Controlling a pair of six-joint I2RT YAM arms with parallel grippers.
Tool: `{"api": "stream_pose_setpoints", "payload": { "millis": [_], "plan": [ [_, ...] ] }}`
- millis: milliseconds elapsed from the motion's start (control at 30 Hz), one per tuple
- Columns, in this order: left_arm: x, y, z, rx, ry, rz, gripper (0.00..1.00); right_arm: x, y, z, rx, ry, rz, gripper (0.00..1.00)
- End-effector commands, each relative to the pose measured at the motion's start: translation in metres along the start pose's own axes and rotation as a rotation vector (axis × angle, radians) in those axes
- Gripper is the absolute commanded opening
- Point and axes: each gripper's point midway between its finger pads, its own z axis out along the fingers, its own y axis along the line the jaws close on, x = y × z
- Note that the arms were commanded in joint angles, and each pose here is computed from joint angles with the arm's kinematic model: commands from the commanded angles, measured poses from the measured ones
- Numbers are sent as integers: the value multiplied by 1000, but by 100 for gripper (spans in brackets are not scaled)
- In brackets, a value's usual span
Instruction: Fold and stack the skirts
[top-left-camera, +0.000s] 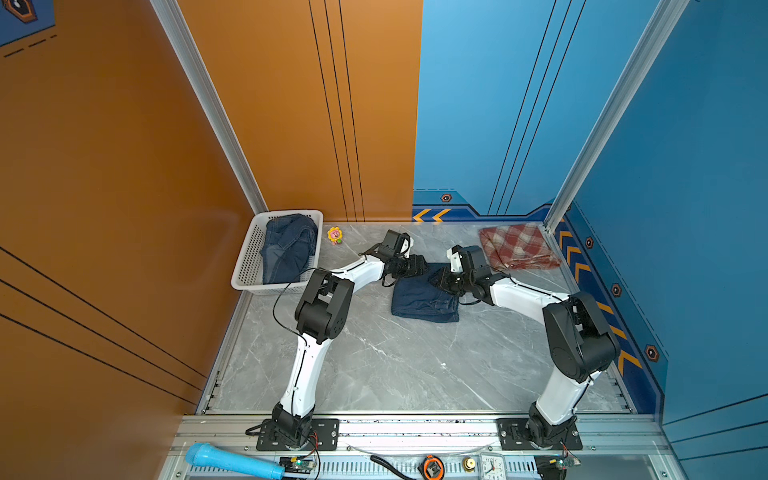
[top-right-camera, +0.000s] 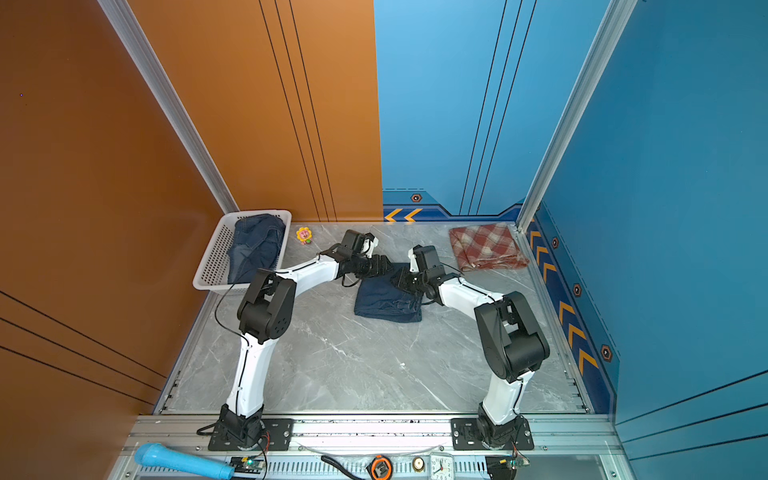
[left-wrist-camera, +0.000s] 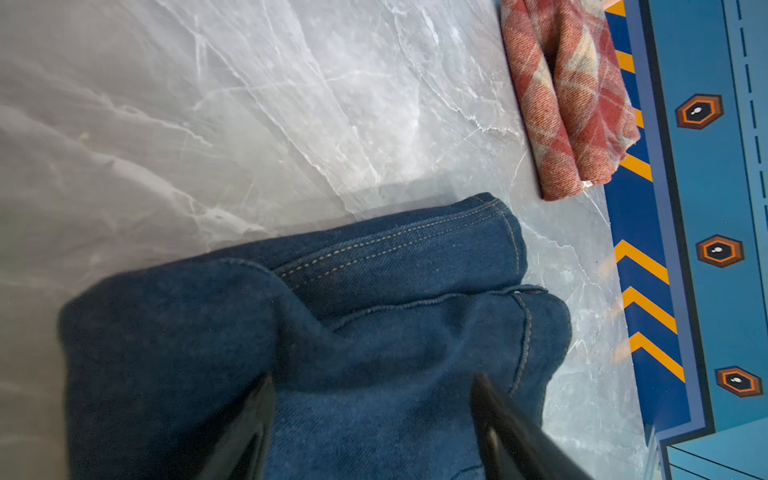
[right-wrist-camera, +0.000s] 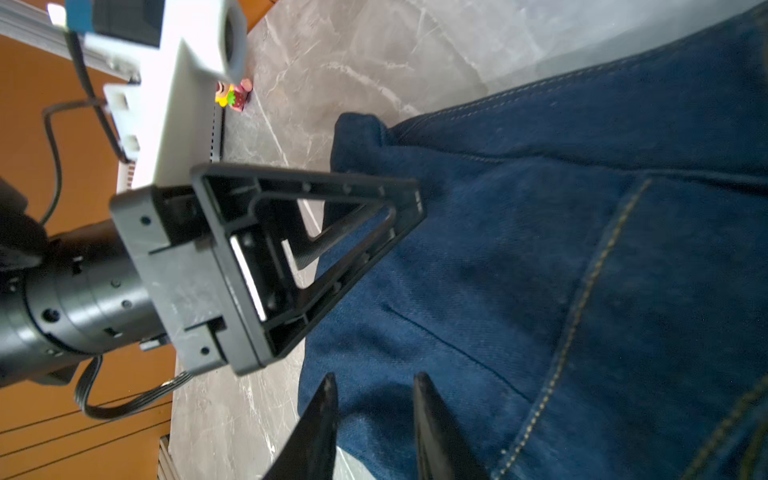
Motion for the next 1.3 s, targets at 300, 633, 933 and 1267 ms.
{"api": "stream_pose_setpoints", "payload": {
  "millis": [300,633,933,1267],
  "plan": [
    [29,26,15,-38,90,-46,76,83,-41,19,106,190,-53,27],
    [26,25,16,-28,88,-58,75,102,-60,-2,126,181,-31,27],
    [-4,-9,-14,15,25,2,77,24,-35,-47,35,-1,34,47],
    [-27,-51,-63,44,-57,93,79,-4,-70,-60,83,-46,187,73]
  ]
}}
